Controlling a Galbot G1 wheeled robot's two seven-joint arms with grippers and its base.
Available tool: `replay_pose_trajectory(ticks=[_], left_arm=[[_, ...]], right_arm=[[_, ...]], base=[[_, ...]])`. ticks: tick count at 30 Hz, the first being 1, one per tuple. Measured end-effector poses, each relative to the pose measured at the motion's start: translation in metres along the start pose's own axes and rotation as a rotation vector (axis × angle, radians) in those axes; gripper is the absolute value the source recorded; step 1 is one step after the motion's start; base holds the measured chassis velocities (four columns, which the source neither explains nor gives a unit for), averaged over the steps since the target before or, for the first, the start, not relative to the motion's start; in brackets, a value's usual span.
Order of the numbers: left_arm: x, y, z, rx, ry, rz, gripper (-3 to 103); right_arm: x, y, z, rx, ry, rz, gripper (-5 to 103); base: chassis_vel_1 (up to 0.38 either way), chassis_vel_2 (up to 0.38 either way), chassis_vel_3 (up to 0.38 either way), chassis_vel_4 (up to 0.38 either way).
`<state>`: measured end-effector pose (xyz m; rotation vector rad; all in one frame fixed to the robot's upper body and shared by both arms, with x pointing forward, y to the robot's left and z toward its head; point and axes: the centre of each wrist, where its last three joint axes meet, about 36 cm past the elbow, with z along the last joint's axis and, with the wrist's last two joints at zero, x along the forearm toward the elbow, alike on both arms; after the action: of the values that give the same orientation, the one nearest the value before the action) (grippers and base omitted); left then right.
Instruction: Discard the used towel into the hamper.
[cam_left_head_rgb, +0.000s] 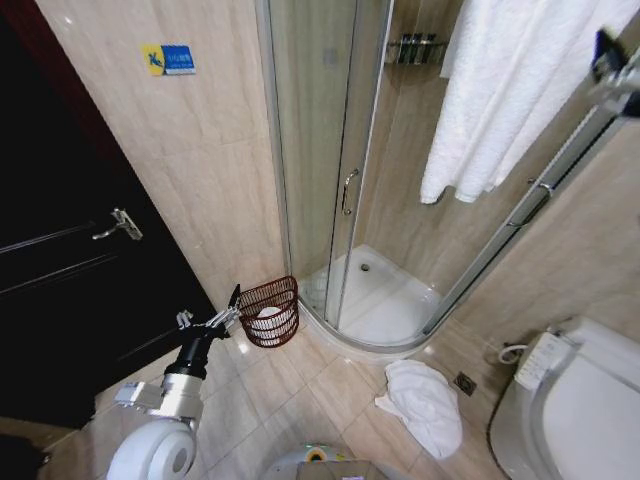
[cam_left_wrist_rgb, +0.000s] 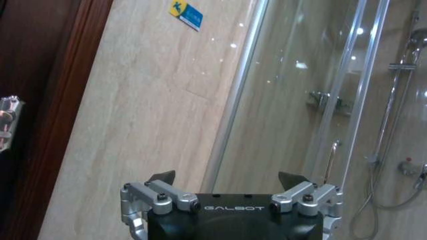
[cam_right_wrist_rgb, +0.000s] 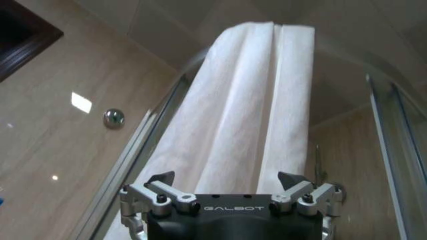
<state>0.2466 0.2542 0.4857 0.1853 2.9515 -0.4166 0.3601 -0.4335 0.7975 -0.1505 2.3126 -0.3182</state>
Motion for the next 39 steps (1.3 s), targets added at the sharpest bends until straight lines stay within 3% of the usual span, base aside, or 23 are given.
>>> replay_pose_trajectory(ticks=[7, 19, 30, 39], left_arm=[[0.0, 0.0, 0.0, 0.0, 0.0, 0.0, 100], [0.0, 0.0, 0.0, 0.0, 0.0, 0.0, 100], [0.0, 0.0, 0.0, 0.0, 0.0, 0.0, 100], [0.0, 0.0, 0.0, 0.0, 0.0, 0.0, 100]], right_arm=[[-0.021, -0.019, -0.017, 0.013, 0.055, -0.014, 100], [-0.036, -0.028, -0.031, 0.032, 0.058, -0.036, 100], [-0.063, -0.04, -0.053, -0.055, 0.047, -0.088, 100], [-0.106, -0.05, -0.086, -0.041, 0.061, -0.087, 100]], base=[[0.0, 0.0, 0.0, 0.0], [-0.036, 0.033, 0.025, -0.036], [-0.042, 0.058, 0.033, -0.031], [0.0, 0.0, 0.0, 0.0]])
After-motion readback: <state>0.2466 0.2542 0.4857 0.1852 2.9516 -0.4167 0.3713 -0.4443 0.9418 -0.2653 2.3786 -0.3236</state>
